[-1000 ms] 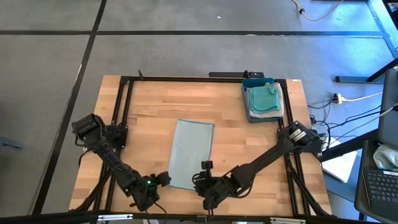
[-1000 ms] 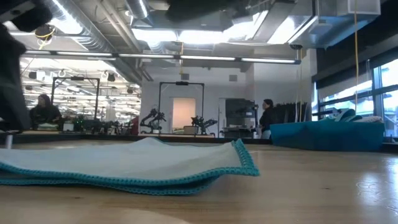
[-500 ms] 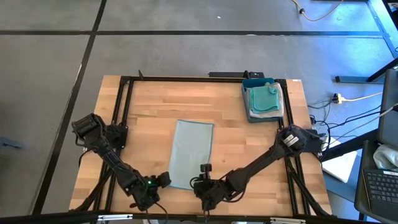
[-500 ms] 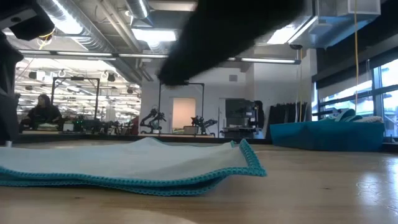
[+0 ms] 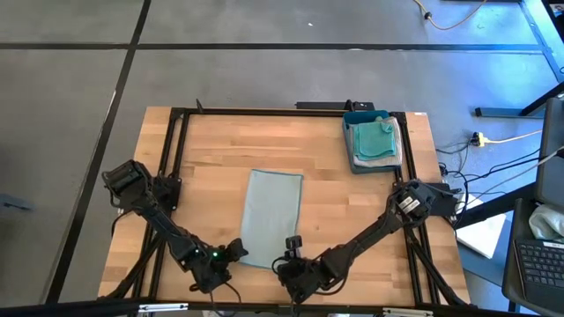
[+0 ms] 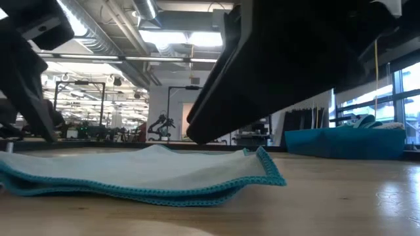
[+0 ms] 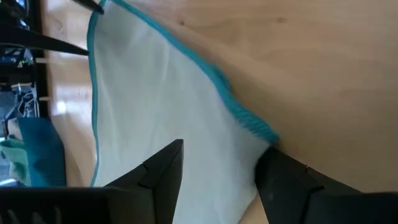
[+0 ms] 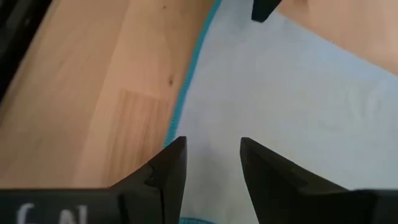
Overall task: Fold microfiber towels
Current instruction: Fold the light blue microfiber cloth
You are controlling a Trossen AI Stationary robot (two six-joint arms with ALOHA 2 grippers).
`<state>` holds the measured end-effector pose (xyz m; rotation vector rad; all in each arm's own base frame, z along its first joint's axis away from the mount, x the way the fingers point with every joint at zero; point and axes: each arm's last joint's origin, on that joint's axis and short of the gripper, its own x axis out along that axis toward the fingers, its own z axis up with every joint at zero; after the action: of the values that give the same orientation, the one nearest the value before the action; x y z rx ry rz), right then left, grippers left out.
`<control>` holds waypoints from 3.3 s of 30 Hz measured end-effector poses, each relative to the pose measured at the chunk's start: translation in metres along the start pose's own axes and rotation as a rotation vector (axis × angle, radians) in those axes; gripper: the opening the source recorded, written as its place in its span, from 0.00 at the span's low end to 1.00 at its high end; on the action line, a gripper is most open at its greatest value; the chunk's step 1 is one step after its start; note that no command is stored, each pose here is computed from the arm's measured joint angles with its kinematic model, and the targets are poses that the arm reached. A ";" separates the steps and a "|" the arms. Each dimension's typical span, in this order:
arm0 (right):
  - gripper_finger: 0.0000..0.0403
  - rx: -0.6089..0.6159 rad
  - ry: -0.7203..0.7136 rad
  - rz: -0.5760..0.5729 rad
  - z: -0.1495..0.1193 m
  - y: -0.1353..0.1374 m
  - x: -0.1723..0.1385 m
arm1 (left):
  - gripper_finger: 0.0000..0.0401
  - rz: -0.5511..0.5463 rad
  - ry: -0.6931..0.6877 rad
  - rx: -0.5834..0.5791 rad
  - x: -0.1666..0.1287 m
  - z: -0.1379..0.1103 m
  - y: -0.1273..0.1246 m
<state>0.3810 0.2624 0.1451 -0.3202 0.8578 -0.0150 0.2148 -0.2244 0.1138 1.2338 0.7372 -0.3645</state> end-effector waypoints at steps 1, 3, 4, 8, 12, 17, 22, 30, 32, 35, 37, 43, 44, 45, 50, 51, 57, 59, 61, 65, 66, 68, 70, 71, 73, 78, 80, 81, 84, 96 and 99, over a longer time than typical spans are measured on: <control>0.38 0.000 -0.001 -0.002 0.000 0.000 0.000 | 0.45 0.002 0.005 -0.002 0.001 -0.001 0.001; 0.38 0.007 -0.001 -0.003 0.000 0.000 0.000 | 0.45 0.011 0.018 -0.009 0.003 -0.003 0.004; 0.38 0.019 -0.002 -0.003 0.000 0.000 0.000 | 0.45 0.012 0.021 -0.011 0.004 -0.003 0.005; 0.38 0.042 0.006 -0.005 -0.001 0.000 0.000 | 0.45 0.009 0.021 0.002 0.002 -0.003 0.002; 0.38 0.057 0.012 -0.007 -0.001 0.000 0.000 | 0.45 0.048 0.024 0.031 -0.003 0.001 -0.002; 0.38 0.067 0.012 -0.007 -0.001 0.000 0.000 | 0.45 0.176 0.063 0.125 -0.013 0.005 -0.008; 0.38 0.068 0.011 -0.007 -0.001 0.000 0.000 | 0.45 0.191 0.062 0.079 -0.014 0.005 -0.008; 0.38 0.071 0.010 -0.006 -0.001 0.000 0.000 | 0.45 0.173 0.042 -0.015 -0.014 0.006 -0.009; 0.38 0.067 0.009 -0.005 -0.001 0.000 -0.001 | 0.45 0.169 0.039 -0.037 -0.014 0.006 -0.009; 0.38 0.049 0.007 0.000 -0.002 0.004 -0.002 | 0.45 0.180 0.042 -0.040 -0.015 0.006 -0.009; 0.38 0.030 0.006 0.003 -0.003 0.006 -0.004 | 0.43 0.186 0.042 -0.042 -0.015 0.006 -0.008; 0.38 0.036 0.005 0.004 -0.003 0.006 -0.004 | 0.27 0.147 0.014 -0.085 -0.015 0.007 -0.009; 0.38 0.042 0.006 0.004 -0.003 0.006 -0.004 | 0.23 0.126 0.004 -0.093 -0.015 0.008 -0.010; 0.38 0.048 0.006 0.003 -0.003 0.006 -0.004 | 0.19 0.097 -0.010 -0.098 -0.014 0.008 -0.010; 0.38 0.053 0.005 0.004 -0.003 0.006 -0.004 | 0.05 0.027 -0.041 -0.103 -0.014 0.009 -0.012; 0.38 0.056 0.005 0.004 -0.003 0.006 -0.004 | 0.03 0.027 -0.041 -0.110 -0.015 0.009 -0.012; 0.38 0.059 0.007 0.008 -0.003 0.006 -0.004 | 0.01 0.047 -0.034 -0.123 -0.015 0.009 -0.012; 0.38 0.058 0.014 0.027 -0.003 0.007 -0.004 | 0.00 0.065 -0.030 -0.128 -0.015 0.010 -0.010; 0.38 0.049 0.034 0.046 -0.004 0.007 -0.004 | 0.00 0.083 -0.034 -0.137 -0.016 0.013 -0.007; 0.38 -0.002 0.106 0.037 -0.010 0.009 -0.010 | 0.00 0.149 -0.018 -0.150 -0.020 0.022 0.002; 0.38 -0.009 0.103 0.038 -0.007 0.010 -0.013 | 0.00 0.169 -0.005 -0.150 -0.020 0.023 0.006; 0.38 -0.028 0.074 0.050 0.001 0.012 -0.019 | 0.00 0.197 0.025 -0.148 -0.021 0.025 0.013; 0.38 -0.047 0.053 0.059 0.006 0.013 -0.023 | 0.00 0.223 0.051 -0.153 -0.021 0.027 0.022; 0.38 -0.049 0.052 0.061 0.006 0.014 -0.023 | 0.00 0.238 0.062 -0.161 -0.021 0.028 0.026; 0.38 -0.049 0.058 0.060 0.004 0.016 -0.024 | 0.00 0.269 0.084 -0.171 -0.020 0.029 0.033; 0.38 0.083 0.055 0.031 0.003 0.016 -0.024 | 0.00 0.365 0.129 -0.195 -0.022 0.034 0.049; 0.38 0.132 0.055 0.024 0.002 0.016 -0.023 | 0.00 0.375 0.136 -0.206 -0.022 0.035 0.055; 0.38 0.150 0.052 0.019 0.003 0.015 -0.023 | 0.00 0.376 0.141 -0.208 -0.022 0.035 0.058; 0.40 0.175 0.057 0.008 0.001 0.016 -0.021 | 0.00 0.392 0.165 -0.207 -0.021 0.034 0.063; 0.68 0.191 0.087 -0.049 -0.008 0.017 -0.013 | 0.00 0.464 0.209 -0.227 -0.031 0.028 0.078; 0.69 0.173 0.073 -0.122 -0.009 0.015 -0.012 | 0.00 0.473 0.191 -0.271 -0.037 0.027 0.082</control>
<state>0.3649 0.2754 0.1440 -0.2105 0.9019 -0.2142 0.2479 -0.2289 0.2015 1.1495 0.6084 0.2378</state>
